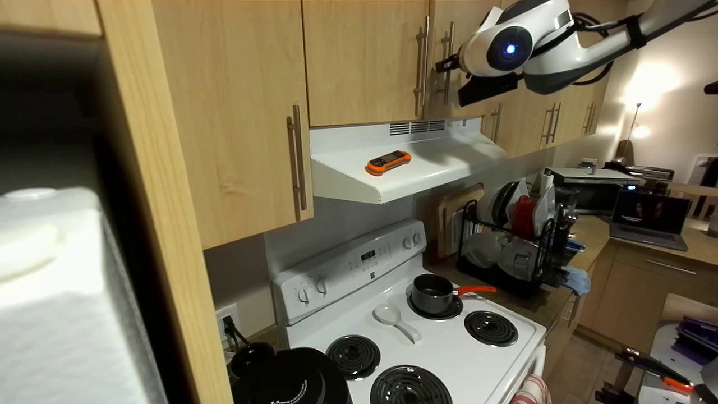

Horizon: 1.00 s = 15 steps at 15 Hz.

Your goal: Open the right door of the top cabinet.

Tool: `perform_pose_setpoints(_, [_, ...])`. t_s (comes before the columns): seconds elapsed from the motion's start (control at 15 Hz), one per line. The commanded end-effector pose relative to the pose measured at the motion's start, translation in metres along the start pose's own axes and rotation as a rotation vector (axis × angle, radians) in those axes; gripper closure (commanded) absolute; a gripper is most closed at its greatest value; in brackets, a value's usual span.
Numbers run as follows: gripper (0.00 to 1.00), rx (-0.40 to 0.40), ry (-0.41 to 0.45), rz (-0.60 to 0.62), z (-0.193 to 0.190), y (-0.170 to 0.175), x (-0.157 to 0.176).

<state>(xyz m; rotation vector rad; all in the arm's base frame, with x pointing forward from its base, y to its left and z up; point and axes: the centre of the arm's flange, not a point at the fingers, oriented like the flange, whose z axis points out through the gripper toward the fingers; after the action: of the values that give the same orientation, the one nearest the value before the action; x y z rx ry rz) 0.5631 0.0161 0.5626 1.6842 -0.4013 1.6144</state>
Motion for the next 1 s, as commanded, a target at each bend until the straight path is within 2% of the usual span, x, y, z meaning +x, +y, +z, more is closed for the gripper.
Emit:
perform_pose_setpoints(0.0, [0.00, -0.029, -0.033, -0.022, -0.008, 0.036, 0.013])
perform_pose_setpoints(0.4, [0.00, 0.028, -0.104, 0.007, -0.027, 0.063, 0.030])
perform_pose_setpoints(0.8, [0.00, 0.148, -0.168, 0.081, -0.043, 0.091, 0.053])
perform_pose_setpoints(0.93, [0.00, 0.146, -0.176, 0.087, -0.044, 0.104, 0.057])
